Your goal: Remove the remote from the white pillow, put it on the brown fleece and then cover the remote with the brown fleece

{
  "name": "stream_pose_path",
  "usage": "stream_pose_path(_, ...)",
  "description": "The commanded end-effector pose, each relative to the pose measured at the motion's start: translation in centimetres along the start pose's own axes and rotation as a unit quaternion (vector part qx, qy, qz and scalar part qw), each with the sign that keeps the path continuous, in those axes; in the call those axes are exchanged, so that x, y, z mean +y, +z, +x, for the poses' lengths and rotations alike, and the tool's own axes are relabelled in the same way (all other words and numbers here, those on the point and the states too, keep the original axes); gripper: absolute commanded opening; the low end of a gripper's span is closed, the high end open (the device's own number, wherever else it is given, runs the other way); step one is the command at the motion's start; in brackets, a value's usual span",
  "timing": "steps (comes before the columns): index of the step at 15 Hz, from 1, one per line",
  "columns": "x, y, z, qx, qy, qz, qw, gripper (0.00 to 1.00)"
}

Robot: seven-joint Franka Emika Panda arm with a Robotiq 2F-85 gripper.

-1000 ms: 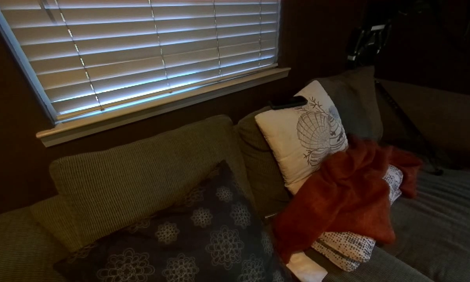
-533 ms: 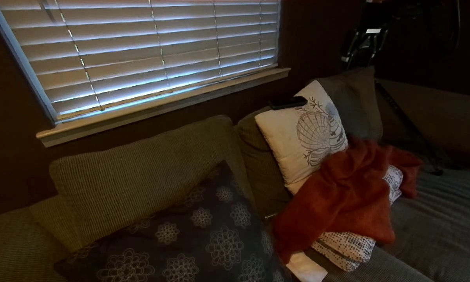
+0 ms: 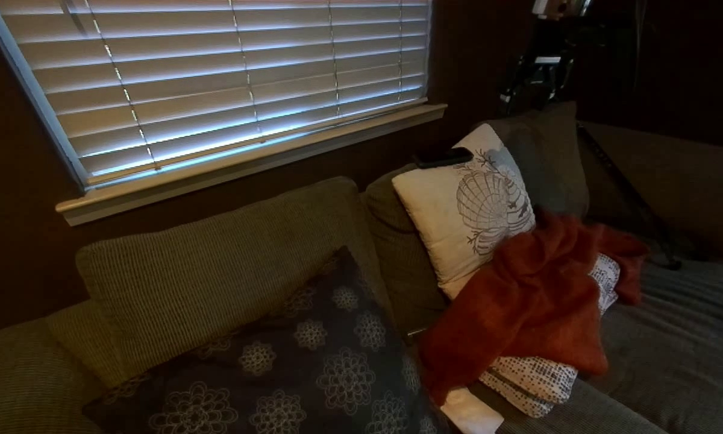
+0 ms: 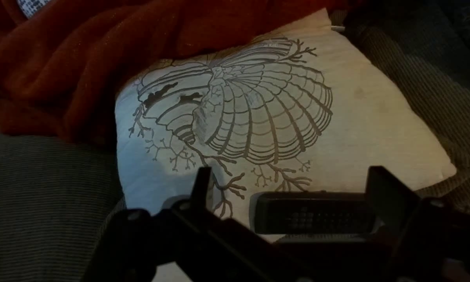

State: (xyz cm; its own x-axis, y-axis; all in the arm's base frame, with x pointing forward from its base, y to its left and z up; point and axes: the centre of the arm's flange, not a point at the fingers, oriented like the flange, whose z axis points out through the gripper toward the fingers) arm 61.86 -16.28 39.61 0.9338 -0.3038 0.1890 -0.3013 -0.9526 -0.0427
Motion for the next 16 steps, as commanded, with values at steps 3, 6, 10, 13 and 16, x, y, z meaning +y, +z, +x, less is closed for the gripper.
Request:
stream_pose_path(3,-0.8,2.1,4.4,-0.006,0.008,0.000,0.9999,1.00)
stream_pose_path(6,-0.9,3.1,5.4,-0.021,-0.086,-0.006,0.9960,1.00)
stream_pose_path(10,-1.5,4.0,6.6,-0.028,-0.193,-0.015,0.9807,1.00)
stream_pose_path(13,-2.7,4.9,7.7,-0.017,-0.270,-0.021,0.9625,1.00)
stream_pose_path(16,-4.4,6.1,8.6,-0.002,-0.332,-0.021,0.9432,1.00)
